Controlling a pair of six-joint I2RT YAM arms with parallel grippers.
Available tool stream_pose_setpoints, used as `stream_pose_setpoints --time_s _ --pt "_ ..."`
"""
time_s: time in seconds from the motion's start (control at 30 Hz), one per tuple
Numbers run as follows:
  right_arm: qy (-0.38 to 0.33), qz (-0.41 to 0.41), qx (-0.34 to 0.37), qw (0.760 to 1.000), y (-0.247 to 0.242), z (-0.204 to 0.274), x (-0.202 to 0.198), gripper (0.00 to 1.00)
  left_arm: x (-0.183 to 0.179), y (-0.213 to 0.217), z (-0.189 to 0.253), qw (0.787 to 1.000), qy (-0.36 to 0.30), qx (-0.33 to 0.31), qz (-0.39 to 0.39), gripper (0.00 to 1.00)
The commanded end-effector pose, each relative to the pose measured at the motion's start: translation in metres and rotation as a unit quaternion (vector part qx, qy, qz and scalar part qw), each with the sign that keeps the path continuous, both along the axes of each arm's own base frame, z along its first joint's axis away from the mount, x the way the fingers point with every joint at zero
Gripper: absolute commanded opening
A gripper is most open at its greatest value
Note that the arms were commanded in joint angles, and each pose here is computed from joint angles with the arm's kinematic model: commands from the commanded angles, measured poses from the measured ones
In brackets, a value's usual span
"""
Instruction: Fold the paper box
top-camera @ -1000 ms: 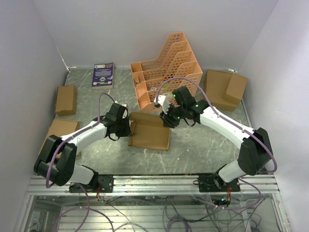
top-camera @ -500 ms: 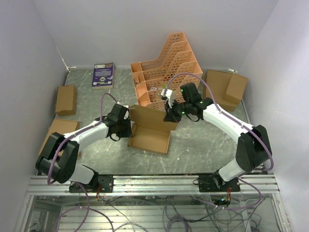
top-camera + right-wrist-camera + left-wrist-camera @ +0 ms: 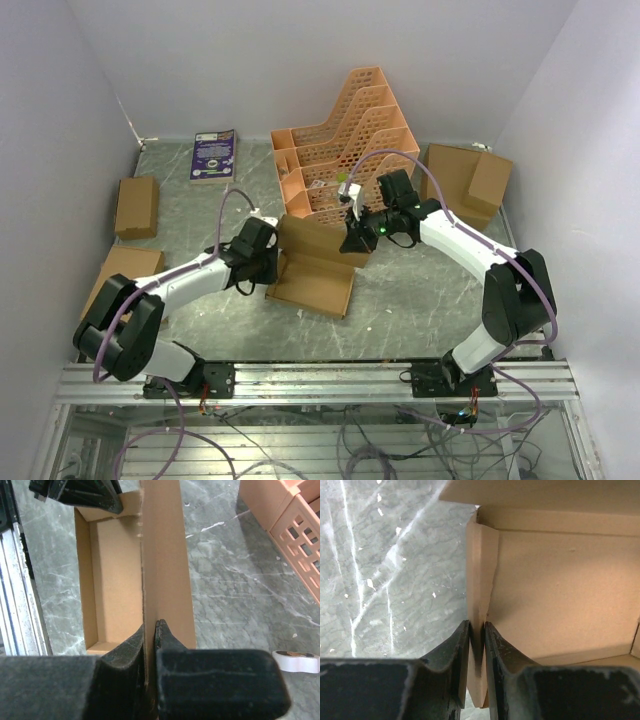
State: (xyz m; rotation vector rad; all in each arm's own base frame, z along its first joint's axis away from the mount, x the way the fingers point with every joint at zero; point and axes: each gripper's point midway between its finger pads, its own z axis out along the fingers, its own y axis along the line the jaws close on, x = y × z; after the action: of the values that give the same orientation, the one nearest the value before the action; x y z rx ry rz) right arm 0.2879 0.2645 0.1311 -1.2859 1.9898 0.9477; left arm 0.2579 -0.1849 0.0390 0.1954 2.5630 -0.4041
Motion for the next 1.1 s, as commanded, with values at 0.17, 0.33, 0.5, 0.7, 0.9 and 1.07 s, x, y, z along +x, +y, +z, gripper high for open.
stream_pose_setpoints --time_s 0.17,0.33,0.5,0.7,0.9,1.07 --pt "0.003 0.024 0.031 0.999 0.008 0.01 -0.006 0.0 0.017 -0.016 0.016 0.996 -0.068 0.043 -0.038 0.31" --pt "-0.002 0.027 0.03 0.999 0.007 0.01 -0.009 0.0 0.022 -0.013 0.015 0.995 -0.072 0.058 -0.019 0.31" --pt "-0.003 0.021 0.02 1.0 0.007 0.006 -0.007 0.0 0.025 -0.01 0.014 0.995 -0.076 0.068 -0.016 0.25" --pt "-0.017 -0.035 0.001 0.999 0.001 0.005 0.009 0.0 0.014 -0.005 0.003 0.992 -0.078 0.095 -0.018 0.07" --pt "-0.013 -0.018 0.016 1.0 0.005 0.009 0.003 0.0 0.012 -0.012 0.003 0.991 -0.081 0.109 -0.02 0.25" --pt "-0.016 -0.004 0.025 1.0 0.007 0.013 -0.004 0.0 0.019 -0.019 0.011 0.991 -0.084 0.101 -0.015 0.29"
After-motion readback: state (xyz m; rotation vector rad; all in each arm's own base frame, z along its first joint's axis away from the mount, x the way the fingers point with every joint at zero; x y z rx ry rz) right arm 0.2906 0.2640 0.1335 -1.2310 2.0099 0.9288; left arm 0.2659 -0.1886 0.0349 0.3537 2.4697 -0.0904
